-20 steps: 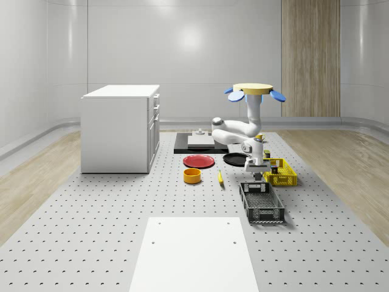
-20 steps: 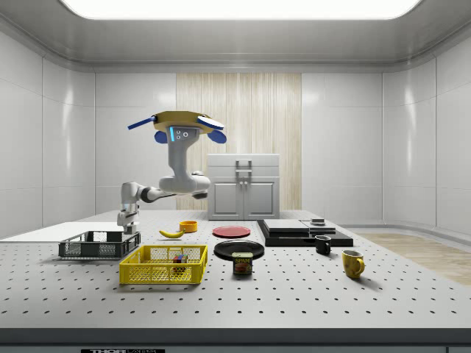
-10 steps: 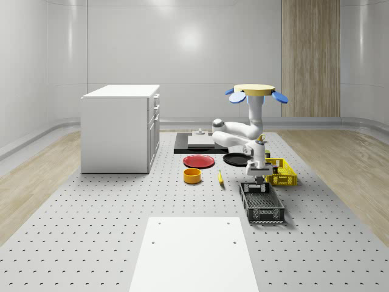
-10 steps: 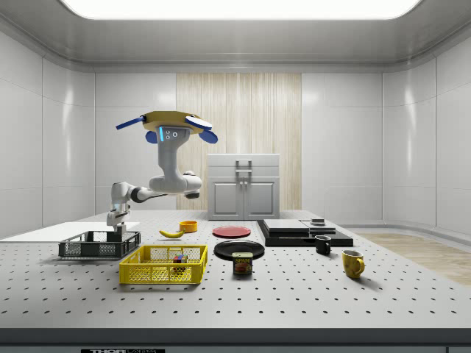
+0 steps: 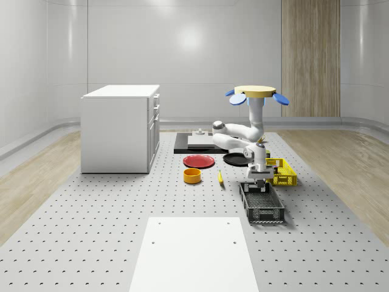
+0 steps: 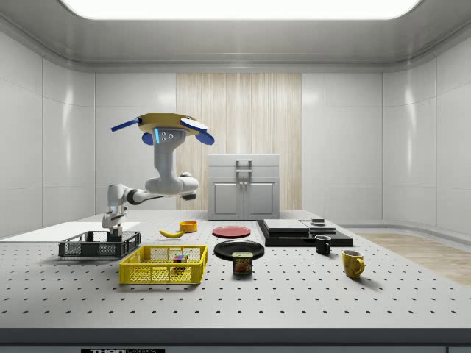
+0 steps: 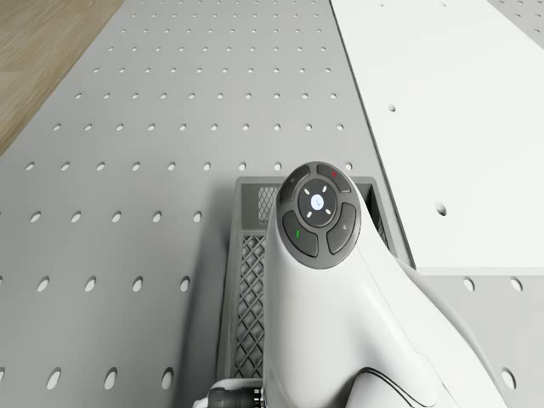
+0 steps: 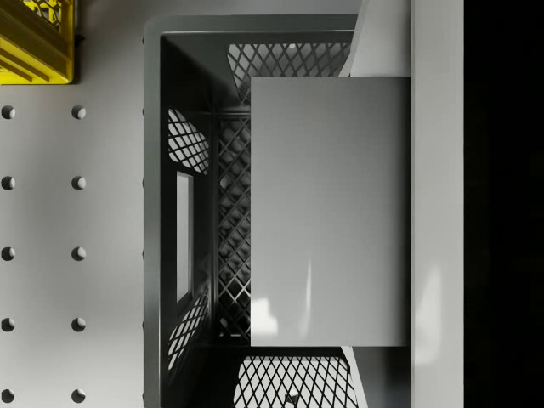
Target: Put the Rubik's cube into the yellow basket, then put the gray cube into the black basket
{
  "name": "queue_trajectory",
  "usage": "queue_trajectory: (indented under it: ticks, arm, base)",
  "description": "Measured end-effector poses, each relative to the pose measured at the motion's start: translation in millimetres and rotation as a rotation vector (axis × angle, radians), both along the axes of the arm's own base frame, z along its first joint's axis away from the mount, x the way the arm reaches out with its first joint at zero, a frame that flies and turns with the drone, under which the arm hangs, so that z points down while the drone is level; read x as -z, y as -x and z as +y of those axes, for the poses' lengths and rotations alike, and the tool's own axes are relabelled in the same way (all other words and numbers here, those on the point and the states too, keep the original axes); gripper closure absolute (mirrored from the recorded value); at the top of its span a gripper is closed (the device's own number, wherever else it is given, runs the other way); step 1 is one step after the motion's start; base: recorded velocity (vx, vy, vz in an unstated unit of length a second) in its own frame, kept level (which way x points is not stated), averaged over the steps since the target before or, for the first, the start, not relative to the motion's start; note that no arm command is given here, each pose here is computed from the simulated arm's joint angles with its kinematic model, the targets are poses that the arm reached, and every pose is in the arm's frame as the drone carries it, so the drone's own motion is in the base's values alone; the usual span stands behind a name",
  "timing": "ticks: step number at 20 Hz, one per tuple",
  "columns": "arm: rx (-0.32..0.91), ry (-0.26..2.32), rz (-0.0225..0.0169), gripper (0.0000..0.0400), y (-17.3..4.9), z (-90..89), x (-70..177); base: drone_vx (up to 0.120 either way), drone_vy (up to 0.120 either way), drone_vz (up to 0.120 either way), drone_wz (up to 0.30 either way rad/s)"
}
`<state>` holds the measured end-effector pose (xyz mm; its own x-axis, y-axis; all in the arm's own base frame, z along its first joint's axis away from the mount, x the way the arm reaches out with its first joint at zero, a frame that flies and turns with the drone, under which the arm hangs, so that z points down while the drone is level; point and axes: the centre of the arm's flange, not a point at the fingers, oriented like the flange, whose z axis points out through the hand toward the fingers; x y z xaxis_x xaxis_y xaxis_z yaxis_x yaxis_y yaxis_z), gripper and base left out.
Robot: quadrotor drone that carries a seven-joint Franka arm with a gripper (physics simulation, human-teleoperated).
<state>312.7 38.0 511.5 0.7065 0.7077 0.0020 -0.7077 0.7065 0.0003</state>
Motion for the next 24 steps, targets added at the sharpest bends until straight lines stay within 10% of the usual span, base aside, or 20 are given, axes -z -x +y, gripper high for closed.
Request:
queue_trajectory:
  ticks: [17, 20, 24]
  arm:
    - [0.000, 0.000, -0.0002, 0.0149, 0.0, 0.1, -69]
    - [0.067, -0.030, 0.0065, 0.0106, -1.4, 19.3, -76]
    - [0.034, -0.015, 0.0031, 0.0039, -0.4, 9.2, -76]
  base:
    - [0.000, 0.000, 0.000, 0.000]
    - [0.000, 0.000, 0.000, 0.000]
    - [0.000, 0.000, 0.000, 0.000]
